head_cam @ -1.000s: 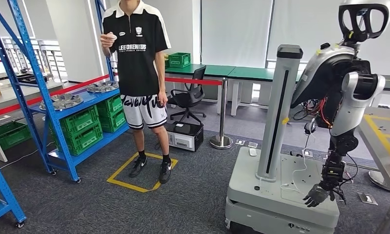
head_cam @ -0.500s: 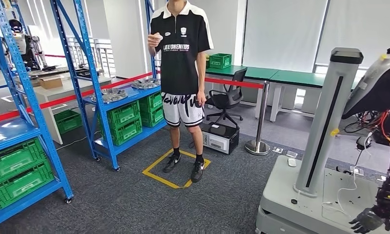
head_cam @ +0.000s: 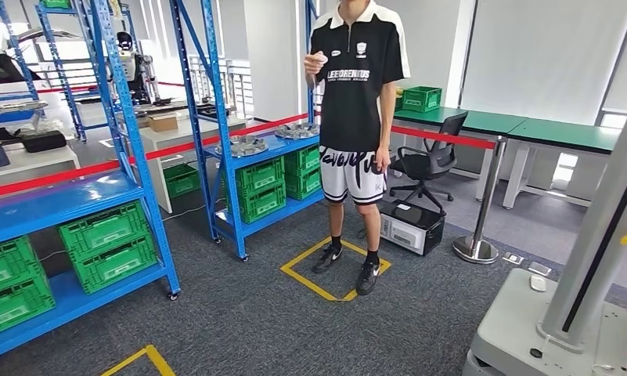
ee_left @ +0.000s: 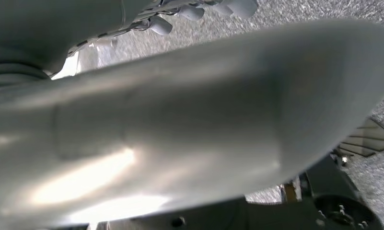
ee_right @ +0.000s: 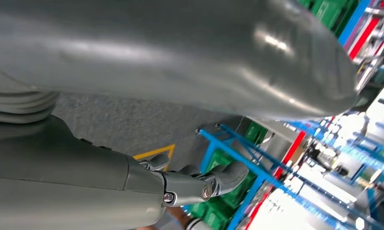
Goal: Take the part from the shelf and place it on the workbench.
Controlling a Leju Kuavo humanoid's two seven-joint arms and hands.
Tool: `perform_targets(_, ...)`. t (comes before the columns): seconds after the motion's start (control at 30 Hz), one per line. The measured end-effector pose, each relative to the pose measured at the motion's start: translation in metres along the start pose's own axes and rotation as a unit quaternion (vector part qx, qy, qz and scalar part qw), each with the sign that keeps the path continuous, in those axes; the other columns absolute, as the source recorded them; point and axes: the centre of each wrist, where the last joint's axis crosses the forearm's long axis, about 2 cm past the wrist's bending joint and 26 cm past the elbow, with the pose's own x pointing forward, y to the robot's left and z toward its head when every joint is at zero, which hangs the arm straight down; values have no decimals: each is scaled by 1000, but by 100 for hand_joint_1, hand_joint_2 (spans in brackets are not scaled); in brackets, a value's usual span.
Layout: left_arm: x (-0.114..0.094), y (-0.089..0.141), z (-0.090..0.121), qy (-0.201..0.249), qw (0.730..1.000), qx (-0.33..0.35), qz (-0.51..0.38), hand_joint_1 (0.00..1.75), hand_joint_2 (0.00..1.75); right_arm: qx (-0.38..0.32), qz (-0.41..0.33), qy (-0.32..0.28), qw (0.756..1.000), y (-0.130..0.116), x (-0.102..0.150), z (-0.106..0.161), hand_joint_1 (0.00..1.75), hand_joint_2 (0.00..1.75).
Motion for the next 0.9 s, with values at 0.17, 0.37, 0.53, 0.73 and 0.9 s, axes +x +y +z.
perform_targets(0.17, -1, 0, 0, 3, 1000, 2, 1, 0, 0, 7, -2, -5, 1000, 0, 2, -3, 0, 0)
perform_targets(0.37, 0, 0, 0, 1, 1000, 3, 4, 0, 0, 16, -5, -4, 1000, 0, 1, -3, 0, 0)
perform_targets(0.53, 0, 0, 0, 2, 1000, 4, 2, 0, 0, 18, -3, -8, 1000, -1, 2, -8, 0, 0)
perform_targets(0.73, 1, 0, 0, 6, 1000, 4, -1, 0, 0, 19, -6, -14, 1000, 0, 5, -14, 0, 0)
perform_targets(0.9, -1, 1, 0, 8, 1000, 0, -4, 0, 0, 22, -6, -13, 1000, -1, 4, -14, 0, 0)
